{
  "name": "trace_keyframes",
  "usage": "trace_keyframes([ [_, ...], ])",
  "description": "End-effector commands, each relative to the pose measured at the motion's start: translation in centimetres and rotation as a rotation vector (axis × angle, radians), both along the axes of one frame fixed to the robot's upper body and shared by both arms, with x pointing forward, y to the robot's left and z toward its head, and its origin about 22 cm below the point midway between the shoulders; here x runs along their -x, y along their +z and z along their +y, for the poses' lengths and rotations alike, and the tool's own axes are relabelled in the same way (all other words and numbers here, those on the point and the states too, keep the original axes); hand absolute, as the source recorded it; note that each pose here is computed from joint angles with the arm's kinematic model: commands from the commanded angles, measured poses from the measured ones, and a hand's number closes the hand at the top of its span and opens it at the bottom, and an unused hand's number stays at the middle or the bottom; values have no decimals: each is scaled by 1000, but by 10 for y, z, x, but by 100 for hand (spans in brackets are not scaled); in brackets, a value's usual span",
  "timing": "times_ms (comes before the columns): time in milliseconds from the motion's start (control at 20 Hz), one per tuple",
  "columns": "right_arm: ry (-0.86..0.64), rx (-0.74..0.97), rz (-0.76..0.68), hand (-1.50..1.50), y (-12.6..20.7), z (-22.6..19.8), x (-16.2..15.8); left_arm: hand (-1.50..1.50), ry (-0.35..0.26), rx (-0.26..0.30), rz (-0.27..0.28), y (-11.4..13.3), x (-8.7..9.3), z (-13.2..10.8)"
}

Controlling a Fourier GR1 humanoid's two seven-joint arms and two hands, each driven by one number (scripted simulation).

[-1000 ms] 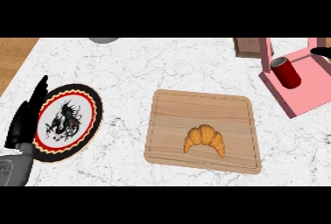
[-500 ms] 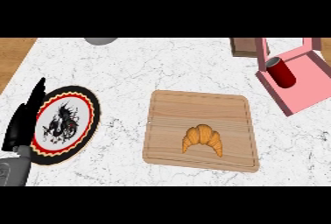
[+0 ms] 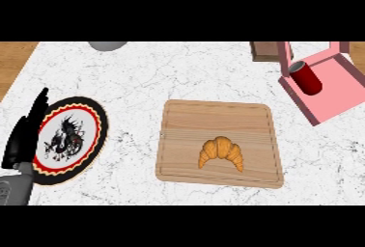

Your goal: Pick the can from the cutting board and place it in the cardboard box

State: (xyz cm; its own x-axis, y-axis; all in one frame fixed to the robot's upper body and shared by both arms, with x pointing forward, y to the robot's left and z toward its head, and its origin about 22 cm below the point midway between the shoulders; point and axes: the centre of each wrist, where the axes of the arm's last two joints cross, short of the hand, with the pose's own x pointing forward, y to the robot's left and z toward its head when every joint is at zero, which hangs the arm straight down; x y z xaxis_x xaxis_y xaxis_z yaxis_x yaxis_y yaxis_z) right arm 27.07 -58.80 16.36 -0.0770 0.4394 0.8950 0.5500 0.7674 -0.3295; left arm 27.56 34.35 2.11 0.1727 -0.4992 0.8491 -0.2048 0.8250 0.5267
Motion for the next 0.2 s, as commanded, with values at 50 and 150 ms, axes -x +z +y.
trace_keyframes([
  [50,31,50,48,-150,10,-25,38,0,5,5,2,3,-3,4],
  [150,46,54,78,-150,-4,-25,42,0,-5,-12,0,-8,6,3],
])
